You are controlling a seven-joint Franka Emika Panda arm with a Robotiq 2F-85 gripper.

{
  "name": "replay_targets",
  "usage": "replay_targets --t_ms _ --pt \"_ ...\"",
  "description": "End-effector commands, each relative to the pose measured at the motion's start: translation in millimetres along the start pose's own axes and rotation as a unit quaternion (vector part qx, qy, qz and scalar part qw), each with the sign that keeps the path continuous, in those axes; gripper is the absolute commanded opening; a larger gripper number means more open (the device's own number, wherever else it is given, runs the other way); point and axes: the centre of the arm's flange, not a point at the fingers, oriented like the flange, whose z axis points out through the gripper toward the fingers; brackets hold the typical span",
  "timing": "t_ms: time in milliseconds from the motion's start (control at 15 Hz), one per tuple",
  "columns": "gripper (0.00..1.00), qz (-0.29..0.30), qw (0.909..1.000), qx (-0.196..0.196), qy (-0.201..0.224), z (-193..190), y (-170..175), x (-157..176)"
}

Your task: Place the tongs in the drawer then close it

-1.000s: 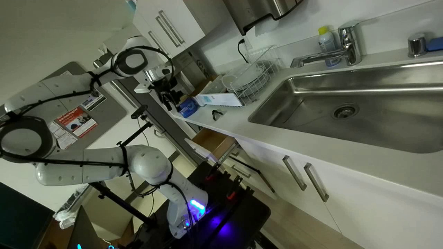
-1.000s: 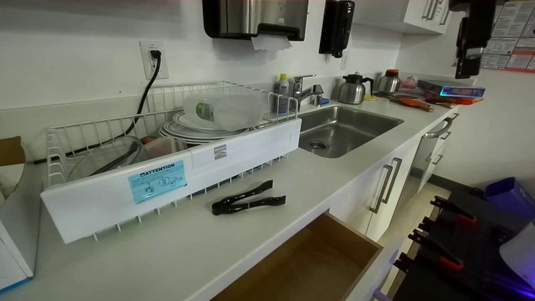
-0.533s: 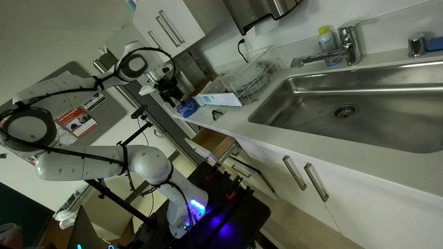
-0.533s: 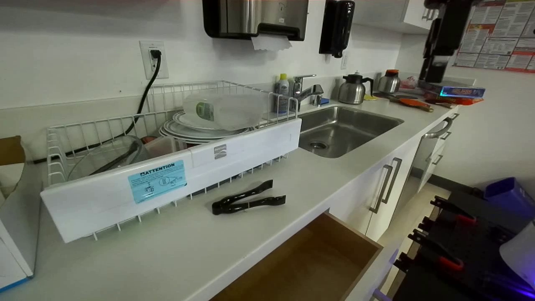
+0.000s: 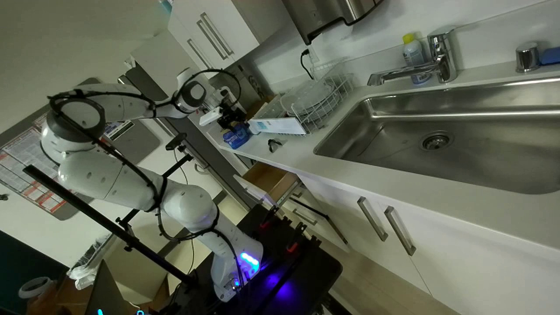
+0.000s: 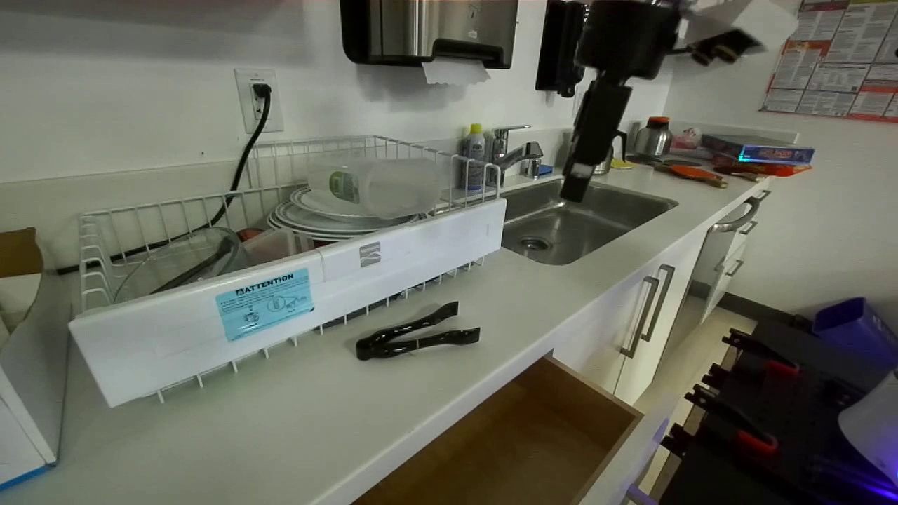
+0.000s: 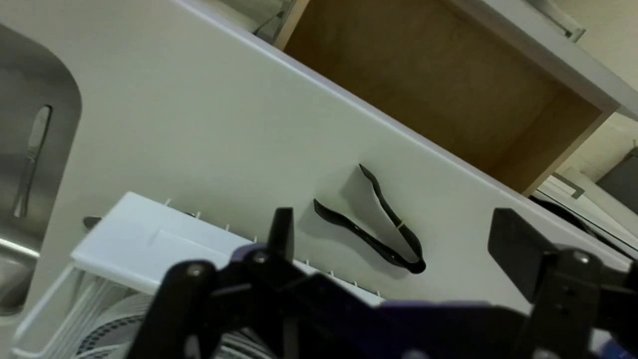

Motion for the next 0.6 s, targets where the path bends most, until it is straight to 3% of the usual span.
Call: replay_targets --t_ms 0,533 --pt "1.0 -0.002 1.0 0.004 -0.005 10.4 -0.2 4.9" --pt "1.0 -0.005 0.9999 0.011 0.011 13.4 -2.4 10.6"
